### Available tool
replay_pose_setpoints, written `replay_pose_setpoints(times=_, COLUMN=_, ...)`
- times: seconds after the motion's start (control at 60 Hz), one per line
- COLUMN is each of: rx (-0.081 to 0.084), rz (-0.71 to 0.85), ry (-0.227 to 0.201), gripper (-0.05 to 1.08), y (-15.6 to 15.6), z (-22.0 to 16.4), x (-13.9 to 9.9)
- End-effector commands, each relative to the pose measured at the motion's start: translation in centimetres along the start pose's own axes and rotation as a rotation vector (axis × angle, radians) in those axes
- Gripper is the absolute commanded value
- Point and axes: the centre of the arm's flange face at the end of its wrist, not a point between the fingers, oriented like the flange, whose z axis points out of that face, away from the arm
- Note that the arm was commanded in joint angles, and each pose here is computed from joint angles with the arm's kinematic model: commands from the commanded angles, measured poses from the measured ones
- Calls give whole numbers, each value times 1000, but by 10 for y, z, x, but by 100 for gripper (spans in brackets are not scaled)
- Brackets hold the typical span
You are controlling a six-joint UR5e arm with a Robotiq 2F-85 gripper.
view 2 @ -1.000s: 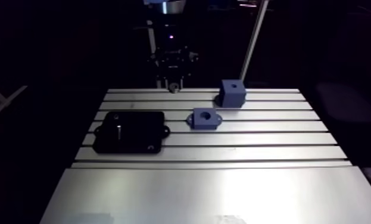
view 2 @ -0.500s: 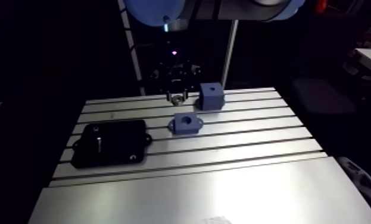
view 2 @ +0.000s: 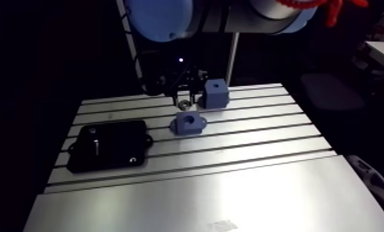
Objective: Pick up the bearing and press it into the housing until flush.
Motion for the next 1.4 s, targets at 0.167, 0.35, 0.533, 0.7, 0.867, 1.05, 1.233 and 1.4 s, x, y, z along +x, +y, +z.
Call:
replay_pose_setpoints(times=0.167, rx=2, rz=6, ry=-9, gripper=72, y=3, z=23, x=-2)
replay_pose_setpoints(times=0.35, rx=2, rz=14, ry=-10, gripper=72, y=7, z=31, x=-2)
replay_pose_setpoints(times=0.533, rx=-9, rz=21, ry=-20, gripper=72, y=12, z=38, x=0)
replay_pose_setpoints(times=0.7, rx=-13, rz=18, ry=-8, gripper=72, y=12, z=39, x=2)
replay_pose_setpoints(times=0.867, rx=-14, rz=17, ry=-5, gripper=72, y=12, z=40, x=2)
replay_pose_setpoints(times=1.05, rx=-12, rz=17, ry=-14, gripper=72, y=12, z=46, x=3)
replay_pose_setpoints(times=1.233, rx=-12, rz=15, ry=-16, gripper=72, y=11, z=47, x=4)
replay_pose_setpoints(times=1.4, rx=-12, rz=15, ry=-15, gripper=72, y=12, z=47, x=4)
